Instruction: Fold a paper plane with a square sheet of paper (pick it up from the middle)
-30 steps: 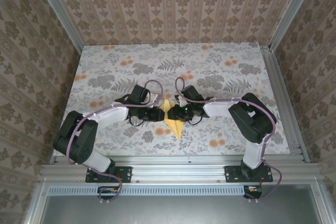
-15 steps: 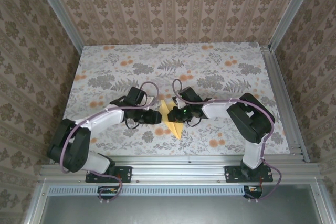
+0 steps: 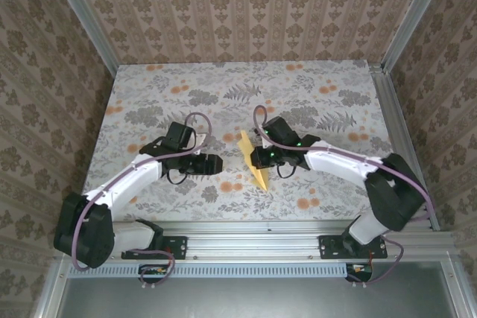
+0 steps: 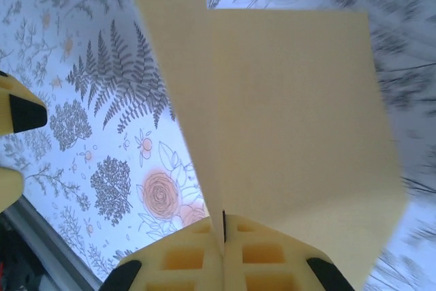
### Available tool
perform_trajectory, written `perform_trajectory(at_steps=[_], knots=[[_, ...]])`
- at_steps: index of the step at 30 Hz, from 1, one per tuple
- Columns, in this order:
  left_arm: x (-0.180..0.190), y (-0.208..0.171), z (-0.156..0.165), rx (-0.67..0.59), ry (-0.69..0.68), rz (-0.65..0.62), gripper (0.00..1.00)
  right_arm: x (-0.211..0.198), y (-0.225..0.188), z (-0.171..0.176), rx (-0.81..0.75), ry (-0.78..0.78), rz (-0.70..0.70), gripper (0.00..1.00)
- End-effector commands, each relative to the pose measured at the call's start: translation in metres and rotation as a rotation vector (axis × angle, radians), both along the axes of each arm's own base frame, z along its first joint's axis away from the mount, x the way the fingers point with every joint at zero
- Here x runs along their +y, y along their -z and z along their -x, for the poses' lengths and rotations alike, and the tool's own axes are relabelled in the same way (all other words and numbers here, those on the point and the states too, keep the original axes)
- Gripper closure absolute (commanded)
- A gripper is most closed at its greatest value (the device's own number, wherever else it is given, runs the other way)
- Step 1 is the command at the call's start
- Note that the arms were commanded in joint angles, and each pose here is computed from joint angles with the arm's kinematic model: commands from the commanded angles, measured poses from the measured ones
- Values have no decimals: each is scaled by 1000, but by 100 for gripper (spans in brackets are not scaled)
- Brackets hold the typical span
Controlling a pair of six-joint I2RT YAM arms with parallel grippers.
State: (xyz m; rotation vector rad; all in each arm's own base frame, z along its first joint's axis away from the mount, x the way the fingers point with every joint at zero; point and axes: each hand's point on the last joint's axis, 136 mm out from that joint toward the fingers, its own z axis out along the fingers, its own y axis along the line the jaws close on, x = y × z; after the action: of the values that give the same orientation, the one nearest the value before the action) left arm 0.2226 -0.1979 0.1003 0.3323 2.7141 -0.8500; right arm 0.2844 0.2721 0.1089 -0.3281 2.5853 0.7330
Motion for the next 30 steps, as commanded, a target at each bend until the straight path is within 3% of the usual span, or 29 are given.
perform_trajectory(at_steps=[1,6,14,17,21,26,30], knots=[[1,-10,-2,-12,-1,15,27,-48,-12,2,-78,77,214,99],[-4,-11,-5,-13,4,41,24,-89,-36,8,-174,166,365,99],[-10,-6,-7,10,8,61,24,-98,-31,11,-207,190,496,99],[-14,-4,-6,26,-10,103,23,-82,-26,13,-177,182,400,99],[-25,-9,-5,25,-68,201,23,-58,-32,9,-117,197,163,99],[-35,-33,-3,-47,-121,272,14,-41,-54,1,-49,221,-129,99],[-49,-63,-3,-106,-161,416,6,-31,-72,-3,-23,224,-272,99]])
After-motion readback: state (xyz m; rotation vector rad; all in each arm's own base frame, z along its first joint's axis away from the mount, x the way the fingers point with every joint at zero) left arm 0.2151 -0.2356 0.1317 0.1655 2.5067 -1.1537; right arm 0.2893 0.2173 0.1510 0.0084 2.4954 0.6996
